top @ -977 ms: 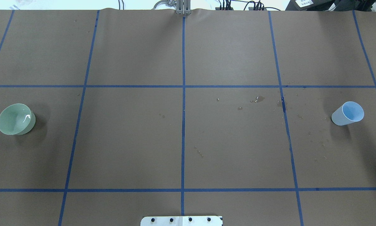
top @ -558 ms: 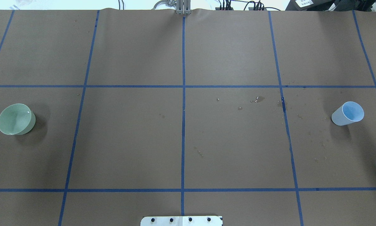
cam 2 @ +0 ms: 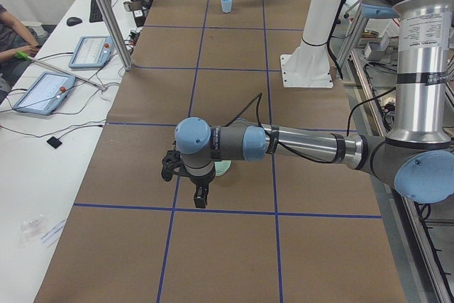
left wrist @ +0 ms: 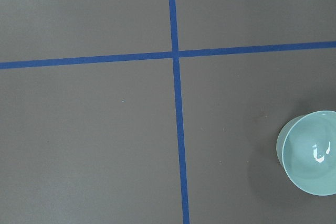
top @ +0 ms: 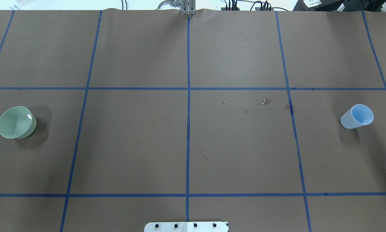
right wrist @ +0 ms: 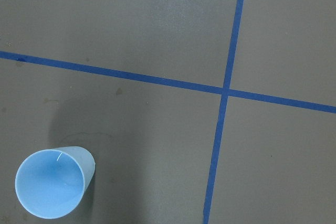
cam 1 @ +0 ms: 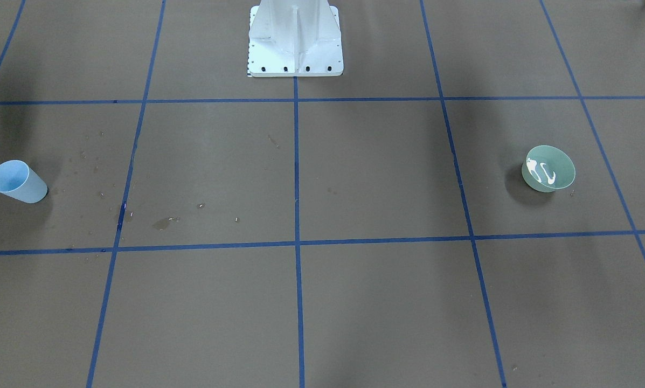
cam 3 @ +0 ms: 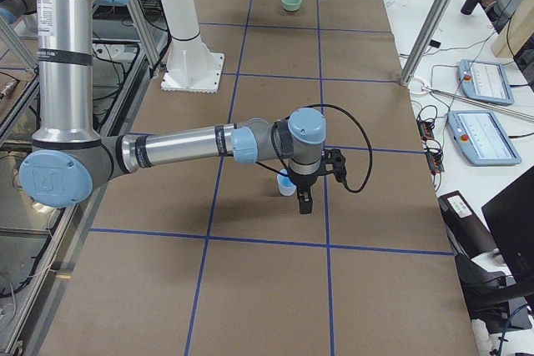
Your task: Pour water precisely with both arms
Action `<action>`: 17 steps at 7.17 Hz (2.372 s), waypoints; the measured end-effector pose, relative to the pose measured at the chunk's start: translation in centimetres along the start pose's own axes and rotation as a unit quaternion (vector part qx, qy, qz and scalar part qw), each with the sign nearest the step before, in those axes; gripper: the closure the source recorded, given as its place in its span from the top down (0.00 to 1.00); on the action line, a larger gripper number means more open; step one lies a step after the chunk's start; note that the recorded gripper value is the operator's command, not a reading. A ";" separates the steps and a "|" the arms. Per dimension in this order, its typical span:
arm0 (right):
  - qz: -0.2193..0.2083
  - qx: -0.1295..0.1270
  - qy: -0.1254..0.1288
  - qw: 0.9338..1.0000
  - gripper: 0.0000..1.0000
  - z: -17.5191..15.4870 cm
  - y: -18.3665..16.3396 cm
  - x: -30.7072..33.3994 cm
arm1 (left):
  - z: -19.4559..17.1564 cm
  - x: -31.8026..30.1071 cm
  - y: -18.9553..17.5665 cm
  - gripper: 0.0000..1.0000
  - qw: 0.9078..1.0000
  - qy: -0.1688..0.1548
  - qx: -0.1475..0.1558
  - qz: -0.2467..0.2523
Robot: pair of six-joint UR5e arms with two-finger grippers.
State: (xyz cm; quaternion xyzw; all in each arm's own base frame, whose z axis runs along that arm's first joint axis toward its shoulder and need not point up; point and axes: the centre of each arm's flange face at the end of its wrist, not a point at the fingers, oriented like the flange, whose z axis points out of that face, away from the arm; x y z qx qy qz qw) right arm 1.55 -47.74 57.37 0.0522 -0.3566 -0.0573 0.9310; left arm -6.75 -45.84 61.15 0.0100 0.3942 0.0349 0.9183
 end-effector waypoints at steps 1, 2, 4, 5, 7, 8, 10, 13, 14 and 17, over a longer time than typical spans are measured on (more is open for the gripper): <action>0.001 -0.002 0.001 1.000 1.00 0.1 0.3 0.1 | 0.1 -0.1 0.2 0.99 1.000 0.001 -0.001 -0.001; 0.002 -0.002 0.001 1.000 1.00 0.2 0.4 0.2 | 0.1 0.1 0.1 0.99 1.000 0.003 -0.001 -0.002; 0.003 -0.002 0.002 1.000 1.00 0.1 0.3 0.2 | -0.2 0.4 -0.2 0.99 1.000 0.003 0.002 -0.001; 0.003 -0.001 0.002 1.000 1.00 0.1 0.3 0.1 | -0.2 0.4 -0.3 0.99 1.000 0.002 0.003 0.000; 0.004 -0.002 0.001 1.000 1.00 0.1 0.3 0.1 | -0.4 0.5 -0.4 0.99 1.000 0.000 0.004 0.002; 0.004 -0.002 0.001 1.000 1.00 0.2 0.4 0.2 | -0.6 0.7 -0.5 0.99 1.000 -0.001 0.006 0.005; 0.005 -0.002 0.001 1.000 1.00 0.2 0.3 0.2 | -0.9 1.0 -0.7 0.99 1.000 -0.001 0.009 0.008; 0.004 -0.002 0.001 1.000 1.00 0.1 0.3 0.1 | -0.8 1.0 -0.5 0.99 1.000 -0.001 0.008 0.007; 0.004 -0.002 0.001 1.000 1.00 0.1 0.3 0.1 | -0.8 1.0 -0.5 0.99 1.000 -0.001 0.008 0.007; 0.003 -0.001 0.006 1.000 1.00 0.1 0.3 0.2 | -0.8 1.0 -0.4 0.99 1.000 -0.001 0.008 0.008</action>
